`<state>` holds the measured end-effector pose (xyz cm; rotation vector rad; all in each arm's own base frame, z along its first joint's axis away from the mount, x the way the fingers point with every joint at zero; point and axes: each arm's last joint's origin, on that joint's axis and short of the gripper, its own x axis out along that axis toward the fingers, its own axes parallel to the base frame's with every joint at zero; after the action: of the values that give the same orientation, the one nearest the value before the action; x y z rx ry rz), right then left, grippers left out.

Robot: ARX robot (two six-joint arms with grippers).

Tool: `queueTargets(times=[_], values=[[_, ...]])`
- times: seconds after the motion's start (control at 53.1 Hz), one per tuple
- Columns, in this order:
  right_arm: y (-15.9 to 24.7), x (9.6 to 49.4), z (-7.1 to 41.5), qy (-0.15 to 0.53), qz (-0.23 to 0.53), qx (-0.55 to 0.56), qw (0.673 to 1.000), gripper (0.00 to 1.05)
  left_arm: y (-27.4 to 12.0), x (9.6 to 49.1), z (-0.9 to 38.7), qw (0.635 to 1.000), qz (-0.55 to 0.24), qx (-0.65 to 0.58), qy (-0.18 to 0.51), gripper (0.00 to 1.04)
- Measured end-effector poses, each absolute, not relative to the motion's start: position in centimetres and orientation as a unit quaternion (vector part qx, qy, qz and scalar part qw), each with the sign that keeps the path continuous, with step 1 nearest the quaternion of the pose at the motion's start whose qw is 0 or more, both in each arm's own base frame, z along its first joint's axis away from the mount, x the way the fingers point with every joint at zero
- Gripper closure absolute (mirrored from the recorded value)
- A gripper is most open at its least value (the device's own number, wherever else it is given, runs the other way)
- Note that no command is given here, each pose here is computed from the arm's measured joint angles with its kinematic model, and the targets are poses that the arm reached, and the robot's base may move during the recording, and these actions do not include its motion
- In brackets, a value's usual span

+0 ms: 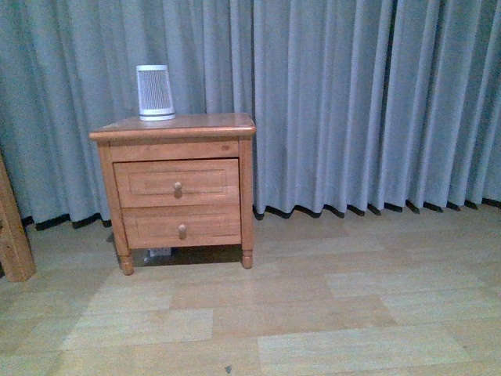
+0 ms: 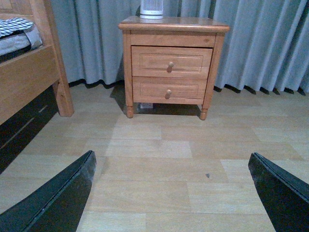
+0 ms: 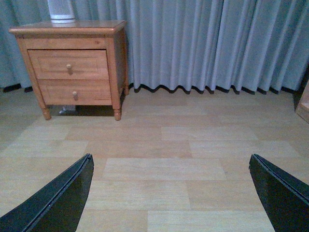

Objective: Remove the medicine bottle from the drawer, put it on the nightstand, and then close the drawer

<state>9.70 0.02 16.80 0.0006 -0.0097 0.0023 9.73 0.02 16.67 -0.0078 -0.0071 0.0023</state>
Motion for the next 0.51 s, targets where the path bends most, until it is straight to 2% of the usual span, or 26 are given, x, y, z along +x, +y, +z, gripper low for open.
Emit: queueTargets(times=[0.508], values=[[0.01, 9.70, 16.80, -0.005, 0.001, 0.000, 1.000, 0.07, 0.02, 9.73, 16.69, 1.000, 0.001, -0.004, -0.004, 0.07]])
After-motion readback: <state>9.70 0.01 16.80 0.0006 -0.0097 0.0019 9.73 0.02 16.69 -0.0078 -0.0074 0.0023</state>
